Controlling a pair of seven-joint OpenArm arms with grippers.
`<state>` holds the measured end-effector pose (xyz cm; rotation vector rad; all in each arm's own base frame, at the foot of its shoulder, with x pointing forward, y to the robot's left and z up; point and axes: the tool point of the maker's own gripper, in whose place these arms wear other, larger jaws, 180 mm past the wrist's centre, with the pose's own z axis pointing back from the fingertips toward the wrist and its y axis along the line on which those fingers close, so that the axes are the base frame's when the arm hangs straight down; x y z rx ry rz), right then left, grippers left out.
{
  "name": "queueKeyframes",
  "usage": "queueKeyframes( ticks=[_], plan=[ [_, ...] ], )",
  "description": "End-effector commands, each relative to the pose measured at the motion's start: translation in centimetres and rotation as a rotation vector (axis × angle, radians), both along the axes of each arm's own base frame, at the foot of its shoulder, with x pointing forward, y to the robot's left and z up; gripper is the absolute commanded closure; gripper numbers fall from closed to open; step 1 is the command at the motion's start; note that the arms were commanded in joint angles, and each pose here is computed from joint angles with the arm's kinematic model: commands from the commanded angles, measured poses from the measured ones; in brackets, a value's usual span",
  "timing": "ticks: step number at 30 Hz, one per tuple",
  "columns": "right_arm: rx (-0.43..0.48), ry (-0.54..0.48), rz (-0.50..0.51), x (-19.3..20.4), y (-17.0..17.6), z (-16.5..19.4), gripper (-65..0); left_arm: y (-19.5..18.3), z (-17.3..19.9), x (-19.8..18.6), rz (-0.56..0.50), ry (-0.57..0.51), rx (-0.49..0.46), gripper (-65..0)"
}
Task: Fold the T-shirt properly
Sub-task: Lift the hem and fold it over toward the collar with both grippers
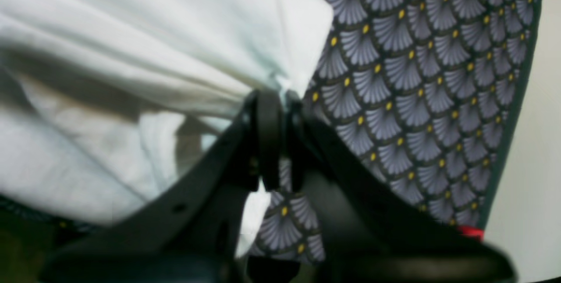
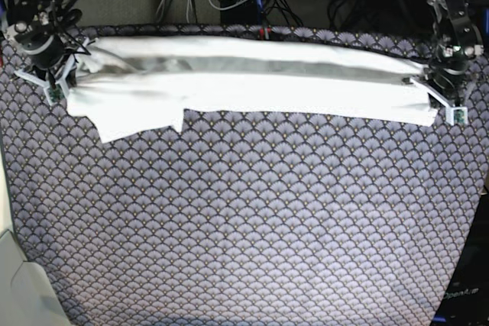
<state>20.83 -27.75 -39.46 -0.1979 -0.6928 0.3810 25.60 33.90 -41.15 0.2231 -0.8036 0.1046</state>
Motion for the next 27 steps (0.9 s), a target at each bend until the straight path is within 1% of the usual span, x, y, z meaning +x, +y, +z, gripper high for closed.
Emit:
queueKeyframes(
  ticks=[1,6,12,15,19,22,27],
  plan=[
    [-0.02,-0.032,-0.005,0.6,-0.4,1.0,0.0,1.2,1.8,1.4,0.012,-0.057,0.039,-0.6],
    [-0.001,-0.032,-0.013,0.5,0.1,0.7,0.0,1.1,3.0,2.8,0.01,-0.096,0.042,-0.6],
    [-0.001,-0.031,-0.014,0.4,0.2,0.6,0.0,1.0,5.8,5.4,0.001,-0.175,0.063,-0.6],
    [0.0,-0.03,-0.015,0.4,0.2,0.6,0.0,1.9,7.2,6.9,-0.001,-0.204,0.083,-0.6],
    [0.001,-0.028,-0.015,0.3,0.2,0.5,0.0,2.2,6.5,7.5,0.015,-0.192,0.06,-0.6],
    [-0.001,-0.023,-0.021,0.1,0.0,0.5,0.0,2.2,5.7,7.1,0.018,-0.173,0.052,-0.6],
    [0.0,-0.01,-0.016,-0.4,0.2,0.2,0.0,2.7,3.0,6.1,0.044,-0.111,0.013,-0.6]
  ],
)
